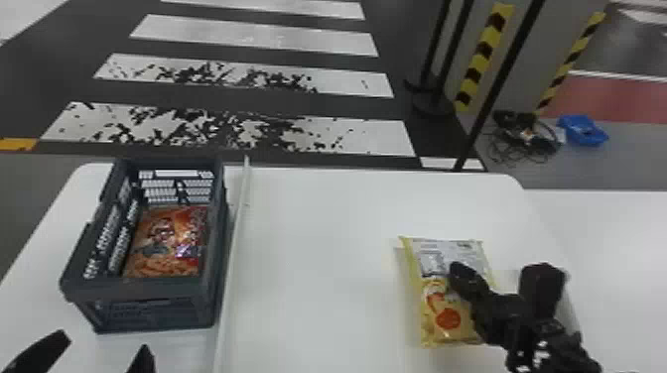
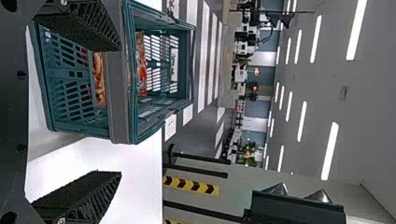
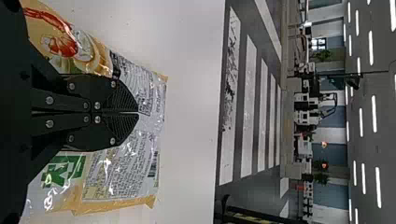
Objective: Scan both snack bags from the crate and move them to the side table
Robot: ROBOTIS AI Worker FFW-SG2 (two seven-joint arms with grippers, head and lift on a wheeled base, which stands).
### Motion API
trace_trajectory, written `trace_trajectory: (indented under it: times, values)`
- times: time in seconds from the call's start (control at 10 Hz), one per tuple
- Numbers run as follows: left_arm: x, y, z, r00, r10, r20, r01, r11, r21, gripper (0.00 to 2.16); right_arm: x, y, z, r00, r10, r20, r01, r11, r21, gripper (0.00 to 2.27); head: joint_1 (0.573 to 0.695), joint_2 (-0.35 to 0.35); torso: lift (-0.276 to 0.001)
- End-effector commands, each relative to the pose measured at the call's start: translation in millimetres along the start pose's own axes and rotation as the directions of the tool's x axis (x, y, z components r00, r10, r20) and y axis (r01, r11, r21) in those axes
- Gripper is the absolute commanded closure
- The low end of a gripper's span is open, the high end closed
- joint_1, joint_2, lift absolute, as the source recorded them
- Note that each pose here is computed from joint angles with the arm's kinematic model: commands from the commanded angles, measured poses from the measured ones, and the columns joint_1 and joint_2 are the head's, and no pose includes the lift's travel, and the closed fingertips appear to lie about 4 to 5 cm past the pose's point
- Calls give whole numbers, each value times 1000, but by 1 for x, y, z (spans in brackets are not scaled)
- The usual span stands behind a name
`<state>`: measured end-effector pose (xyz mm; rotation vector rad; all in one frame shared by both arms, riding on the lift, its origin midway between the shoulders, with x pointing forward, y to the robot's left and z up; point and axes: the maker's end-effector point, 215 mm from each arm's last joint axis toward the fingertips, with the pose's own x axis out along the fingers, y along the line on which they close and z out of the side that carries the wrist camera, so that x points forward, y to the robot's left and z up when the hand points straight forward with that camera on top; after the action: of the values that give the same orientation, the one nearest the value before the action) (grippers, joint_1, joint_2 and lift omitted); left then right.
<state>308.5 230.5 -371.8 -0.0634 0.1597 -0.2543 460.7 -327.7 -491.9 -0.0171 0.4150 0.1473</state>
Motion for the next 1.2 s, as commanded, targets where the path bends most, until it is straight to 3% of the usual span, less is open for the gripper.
trace_trajectory:
  times: [0.0, 0.4, 0.8, 1.1]
  values:
    - [-1, 0, -1, 1000, 0, 2, 0, 1000, 1, 39, 1, -1, -4, 1000, -2, -1, 2, 1000, -2, 2135, 695, -144, -95]
    - [-2, 0, 5, 1000, 1, 30, -1, 1000, 1, 39, -1, -1, -4, 1000, -3, 9, 3, 1000, -4, 2135, 695, -146, -95]
    - [-6, 3, 4, 999, 6, 51, -6, 1000, -2, 39, -35, -14, 76, 994, -23, 104, 24, 1000, -7, 2135, 695, -145, -95]
    - [-9, 3, 6, 998, 7, 70, -6, 1000, -8, 39, -45, -83, 86, 988, -138, 73, 146, 982, -120, 2132, 695, -184, -95]
